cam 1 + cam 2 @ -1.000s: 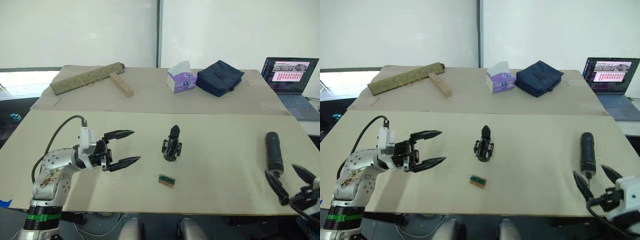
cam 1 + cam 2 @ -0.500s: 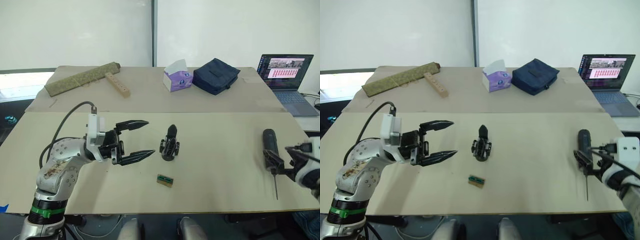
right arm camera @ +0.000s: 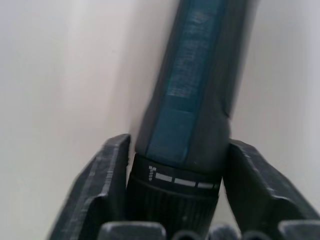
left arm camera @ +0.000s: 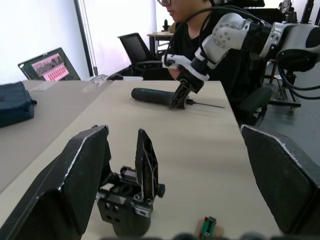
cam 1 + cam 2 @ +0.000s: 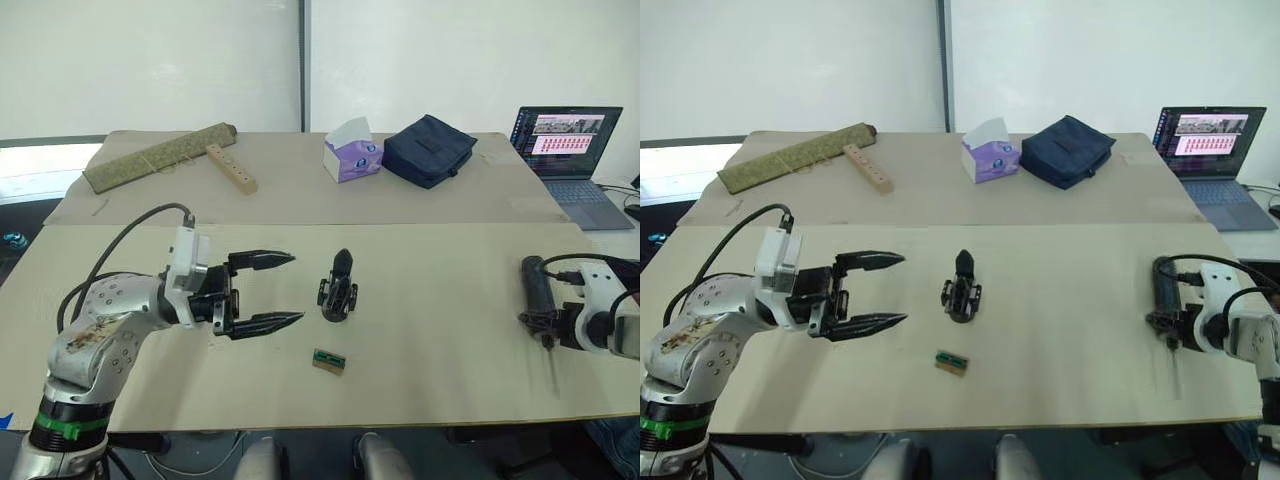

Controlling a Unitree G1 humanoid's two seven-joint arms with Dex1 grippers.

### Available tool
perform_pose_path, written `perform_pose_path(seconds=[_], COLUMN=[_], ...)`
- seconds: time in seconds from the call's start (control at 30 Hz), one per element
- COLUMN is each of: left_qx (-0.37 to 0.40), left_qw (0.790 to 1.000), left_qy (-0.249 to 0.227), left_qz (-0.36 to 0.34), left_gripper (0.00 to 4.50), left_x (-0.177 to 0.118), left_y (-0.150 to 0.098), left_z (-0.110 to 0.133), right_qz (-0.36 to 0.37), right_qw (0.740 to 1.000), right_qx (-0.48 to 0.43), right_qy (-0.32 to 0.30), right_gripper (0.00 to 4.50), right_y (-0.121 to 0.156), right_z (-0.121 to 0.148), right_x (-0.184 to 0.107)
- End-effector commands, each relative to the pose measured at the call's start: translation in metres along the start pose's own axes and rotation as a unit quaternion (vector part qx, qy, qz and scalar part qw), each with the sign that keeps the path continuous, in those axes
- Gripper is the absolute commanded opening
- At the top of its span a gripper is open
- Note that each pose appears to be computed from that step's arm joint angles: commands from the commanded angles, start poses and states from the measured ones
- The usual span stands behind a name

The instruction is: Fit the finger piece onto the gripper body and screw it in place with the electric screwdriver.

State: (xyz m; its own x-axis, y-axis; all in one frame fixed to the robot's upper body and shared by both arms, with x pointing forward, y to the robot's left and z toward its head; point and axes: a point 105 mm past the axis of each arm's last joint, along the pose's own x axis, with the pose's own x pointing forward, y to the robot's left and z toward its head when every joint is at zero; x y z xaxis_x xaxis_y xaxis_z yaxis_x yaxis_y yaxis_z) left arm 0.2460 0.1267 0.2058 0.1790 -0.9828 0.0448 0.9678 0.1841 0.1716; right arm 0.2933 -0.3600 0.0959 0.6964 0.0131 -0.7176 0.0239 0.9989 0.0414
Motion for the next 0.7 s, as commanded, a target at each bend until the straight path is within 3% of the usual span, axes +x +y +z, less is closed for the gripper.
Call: perform_pose_path(seconds=[0.03, 0.17, 0.27, 0.37, 0.5, 0.7], left_qx=[0.005, 0.010, 0.023, 0.031, 0.025, 0.027], left_qw=[1.000, 1.000, 0.999, 0.998, 0.998, 0.997], left_qy=[-0.008, 0.019, 0.039, 0.053, 0.064, 0.074], left_qz=[0.001, 0.000, 0.007, 0.010, 0.006, 0.002], left_gripper=[4.50, 4.50, 4.50, 4.50, 4.50, 4.50], left_x=[-0.010, -0.028, -0.039, -0.044, -0.045, -0.047], left_y=[-0.003, -0.006, -0.006, -0.010, -0.017, -0.021], left_z=[0.010, -0.003, -0.015, -0.027, -0.039, -0.045], right_qz=[0.002, 0.135, 0.217, 0.253, 0.258, 0.241], right_qw=[0.997, 0.969, 0.933, 0.915, 0.903, 0.897], right_qx=[-0.054, -0.167, -0.262, -0.303, -0.339, -0.366], right_qy=[-0.049, -0.125, -0.117, -0.082, -0.063, -0.050], right_gripper=[1.96, 1.96, 1.96, 1.96, 1.96, 1.96], right_y=[-0.007, 0.050, 0.102, 0.129, 0.136, 0.127], right_z=[0.026, 0.049, 0.033, 0.008, -0.013, -0.021], right_x=[-0.017, -0.041, -0.052, -0.053, -0.046, -0.036])
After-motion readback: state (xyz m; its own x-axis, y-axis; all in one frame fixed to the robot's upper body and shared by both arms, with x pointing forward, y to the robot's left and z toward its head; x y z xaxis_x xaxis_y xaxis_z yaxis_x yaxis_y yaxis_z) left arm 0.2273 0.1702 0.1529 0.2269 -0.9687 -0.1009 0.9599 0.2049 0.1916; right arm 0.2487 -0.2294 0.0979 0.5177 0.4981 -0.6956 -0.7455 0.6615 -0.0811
